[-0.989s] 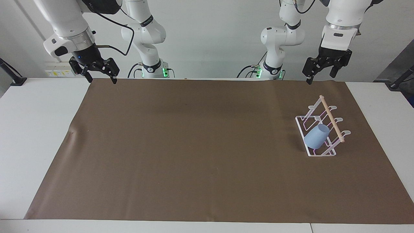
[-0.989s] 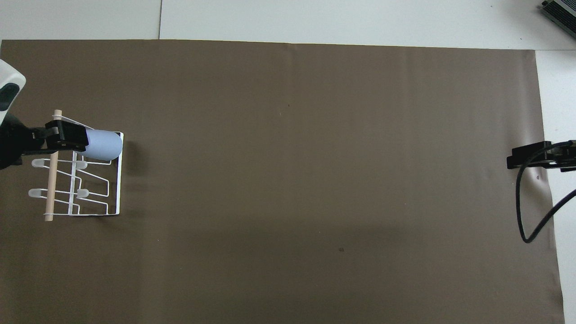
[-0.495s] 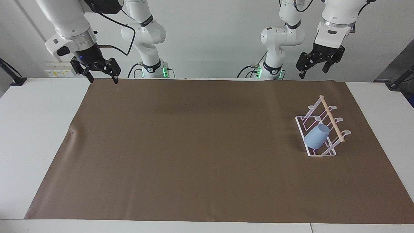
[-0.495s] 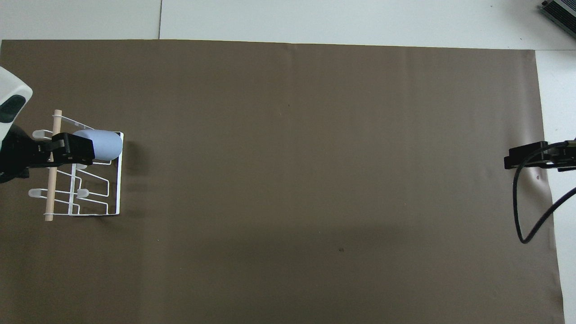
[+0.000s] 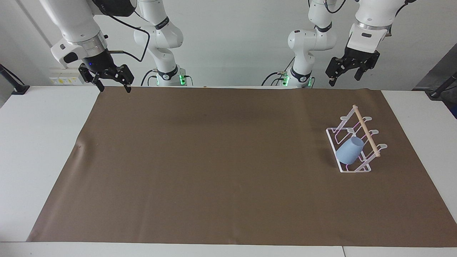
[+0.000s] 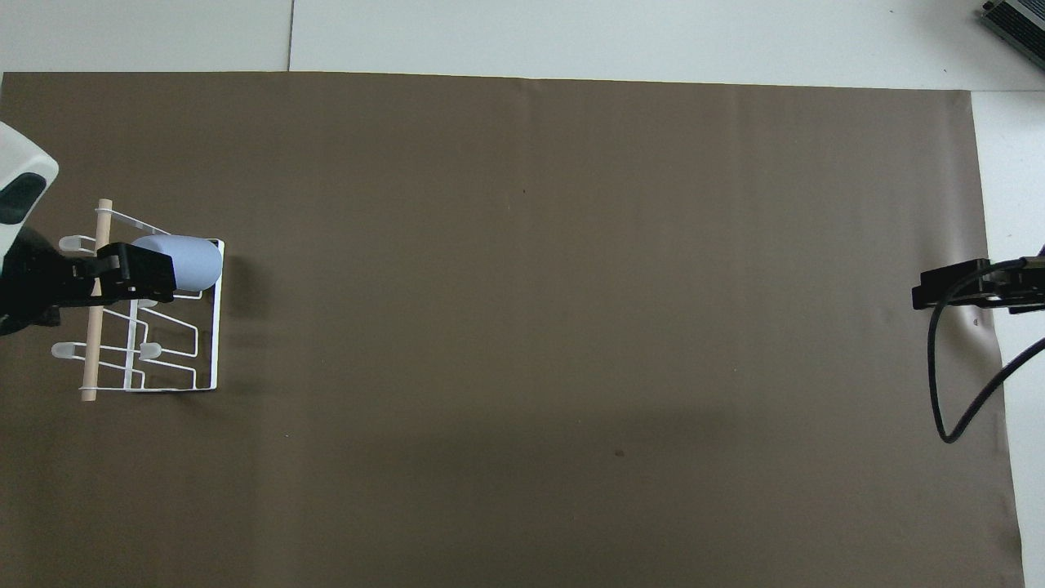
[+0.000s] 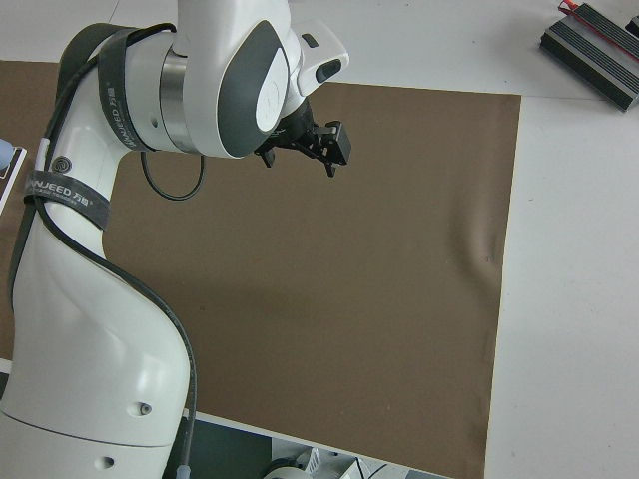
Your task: Hang cup on cup holder
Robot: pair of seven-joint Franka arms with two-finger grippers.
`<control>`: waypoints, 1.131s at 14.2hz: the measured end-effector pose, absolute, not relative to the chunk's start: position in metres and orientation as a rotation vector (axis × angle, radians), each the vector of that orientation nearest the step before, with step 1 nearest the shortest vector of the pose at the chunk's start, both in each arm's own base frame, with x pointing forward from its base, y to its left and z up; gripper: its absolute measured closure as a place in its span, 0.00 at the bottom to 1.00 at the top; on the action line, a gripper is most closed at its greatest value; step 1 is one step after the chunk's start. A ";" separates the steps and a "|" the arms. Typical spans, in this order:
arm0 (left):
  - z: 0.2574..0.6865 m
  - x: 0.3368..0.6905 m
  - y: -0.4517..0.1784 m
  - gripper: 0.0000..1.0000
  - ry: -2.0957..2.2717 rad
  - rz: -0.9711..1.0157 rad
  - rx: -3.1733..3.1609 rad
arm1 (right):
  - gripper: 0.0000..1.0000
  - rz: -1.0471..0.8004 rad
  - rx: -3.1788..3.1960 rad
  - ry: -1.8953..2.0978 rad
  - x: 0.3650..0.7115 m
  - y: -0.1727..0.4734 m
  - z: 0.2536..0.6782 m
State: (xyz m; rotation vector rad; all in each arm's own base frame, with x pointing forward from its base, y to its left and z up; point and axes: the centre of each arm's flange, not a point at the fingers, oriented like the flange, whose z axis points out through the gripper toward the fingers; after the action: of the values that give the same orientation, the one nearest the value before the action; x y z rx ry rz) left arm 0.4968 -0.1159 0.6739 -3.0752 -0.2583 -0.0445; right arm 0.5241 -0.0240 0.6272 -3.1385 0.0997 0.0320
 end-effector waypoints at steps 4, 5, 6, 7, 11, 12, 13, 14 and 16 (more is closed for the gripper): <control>0.674 0.495 -0.121 0.00 -0.233 -0.031 -3.096 | 0.00 0.032 -3.139 0.100 0.522 -0.024 0.628; 0.674 0.495 -0.120 0.00 -0.201 -0.026 -3.108 | 0.00 0.032 -3.139 0.100 0.522 -0.024 0.628; 0.674 0.496 -0.118 0.00 -0.168 -0.021 -3.112 | 0.00 0.033 -3.139 0.100 0.521 -0.024 0.627; 0.673 0.496 -0.113 0.00 -0.150 -0.014 -3.113 | 0.00 0.035 -3.139 0.100 0.521 -0.024 0.627; 0.673 0.502 -0.075 0.00 -0.093 0.007 -3.123 | 0.00 0.041 -3.138 0.100 0.521 -0.024 0.625; 0.673 0.503 -0.065 0.00 -0.082 0.011 -3.126 | 0.00 0.043 -3.138 0.100 0.521 -0.024 0.625; 0.673 0.503 -0.056 0.00 -0.075 0.019 -3.128 | 0.00 0.046 -3.138 0.100 0.520 -0.024 0.624; 0.672 0.503 -0.050 0.00 -0.067 0.029 -3.129 | 0.00 0.048 -3.138 0.100 0.520 -0.024 0.623; 0.672 0.504 -0.042 0.00 -0.052 0.037 -3.131 | 0.00 0.049 -3.138 0.100 0.520 -0.024 0.623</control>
State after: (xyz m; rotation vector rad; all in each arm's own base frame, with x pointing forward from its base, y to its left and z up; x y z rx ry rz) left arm 0.5035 -0.0421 0.6718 -3.1310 -0.0517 0.0371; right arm 0.5197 -0.0238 0.6228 -3.1382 0.0998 0.0488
